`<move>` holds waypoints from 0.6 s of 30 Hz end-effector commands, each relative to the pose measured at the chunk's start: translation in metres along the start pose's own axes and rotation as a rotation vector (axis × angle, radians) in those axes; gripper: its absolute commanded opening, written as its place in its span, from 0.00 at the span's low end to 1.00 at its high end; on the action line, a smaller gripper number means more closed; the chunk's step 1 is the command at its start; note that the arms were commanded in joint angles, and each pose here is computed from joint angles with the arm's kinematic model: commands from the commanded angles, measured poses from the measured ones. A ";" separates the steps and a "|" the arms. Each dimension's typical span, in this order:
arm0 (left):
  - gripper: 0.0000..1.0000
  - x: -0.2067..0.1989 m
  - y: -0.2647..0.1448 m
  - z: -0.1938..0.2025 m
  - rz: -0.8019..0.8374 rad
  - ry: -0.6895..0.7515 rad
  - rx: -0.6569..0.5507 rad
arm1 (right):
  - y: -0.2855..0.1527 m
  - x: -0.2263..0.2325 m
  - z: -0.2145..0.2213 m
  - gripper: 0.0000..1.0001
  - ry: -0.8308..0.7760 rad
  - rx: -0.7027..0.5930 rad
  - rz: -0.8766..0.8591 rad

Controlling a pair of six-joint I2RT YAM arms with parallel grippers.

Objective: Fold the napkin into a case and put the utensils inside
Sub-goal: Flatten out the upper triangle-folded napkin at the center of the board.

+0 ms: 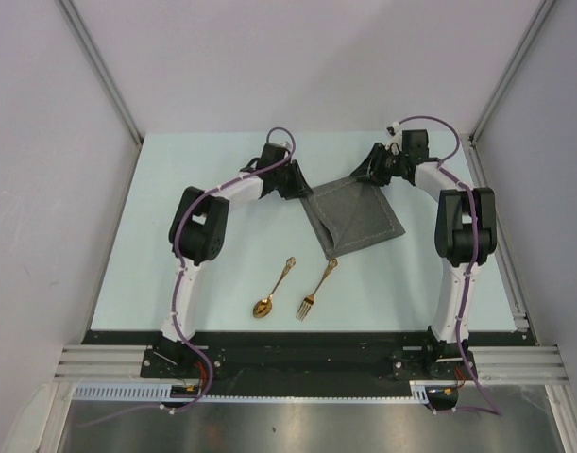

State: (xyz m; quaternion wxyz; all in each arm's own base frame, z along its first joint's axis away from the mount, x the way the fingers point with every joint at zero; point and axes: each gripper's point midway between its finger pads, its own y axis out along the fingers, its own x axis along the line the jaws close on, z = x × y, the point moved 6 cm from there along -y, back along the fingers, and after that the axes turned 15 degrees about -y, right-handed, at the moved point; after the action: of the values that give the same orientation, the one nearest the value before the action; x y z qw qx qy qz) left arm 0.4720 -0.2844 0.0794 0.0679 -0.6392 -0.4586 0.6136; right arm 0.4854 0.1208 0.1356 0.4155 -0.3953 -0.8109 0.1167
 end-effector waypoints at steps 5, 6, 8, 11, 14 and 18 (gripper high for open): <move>0.36 -0.011 0.004 -0.014 0.031 -0.013 -0.023 | 0.003 -0.005 -0.005 0.41 -0.002 -0.026 -0.018; 0.36 -0.010 0.004 -0.013 0.028 -0.015 -0.019 | 0.004 -0.006 -0.005 0.41 0.000 -0.025 -0.017; 0.37 -0.009 0.004 -0.013 0.026 -0.016 -0.020 | 0.005 -0.007 -0.005 0.41 0.004 -0.025 -0.016; 0.35 -0.009 0.004 -0.014 0.035 -0.016 -0.020 | 0.007 -0.009 -0.003 0.41 0.005 -0.021 -0.018; 0.23 -0.010 0.004 -0.014 0.051 -0.015 -0.015 | 0.010 -0.012 -0.004 0.41 0.009 -0.023 -0.014; 0.06 -0.015 -0.006 -0.019 0.051 0.008 -0.045 | 0.009 -0.013 -0.008 0.40 -0.006 -0.029 0.008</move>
State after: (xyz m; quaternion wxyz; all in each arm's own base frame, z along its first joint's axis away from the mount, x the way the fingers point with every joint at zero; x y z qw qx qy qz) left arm 0.4767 -0.2832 0.0722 0.0668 -0.6292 -0.4597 0.6231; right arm 0.4900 0.1182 0.1159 0.4289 -0.3979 -0.8024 0.1180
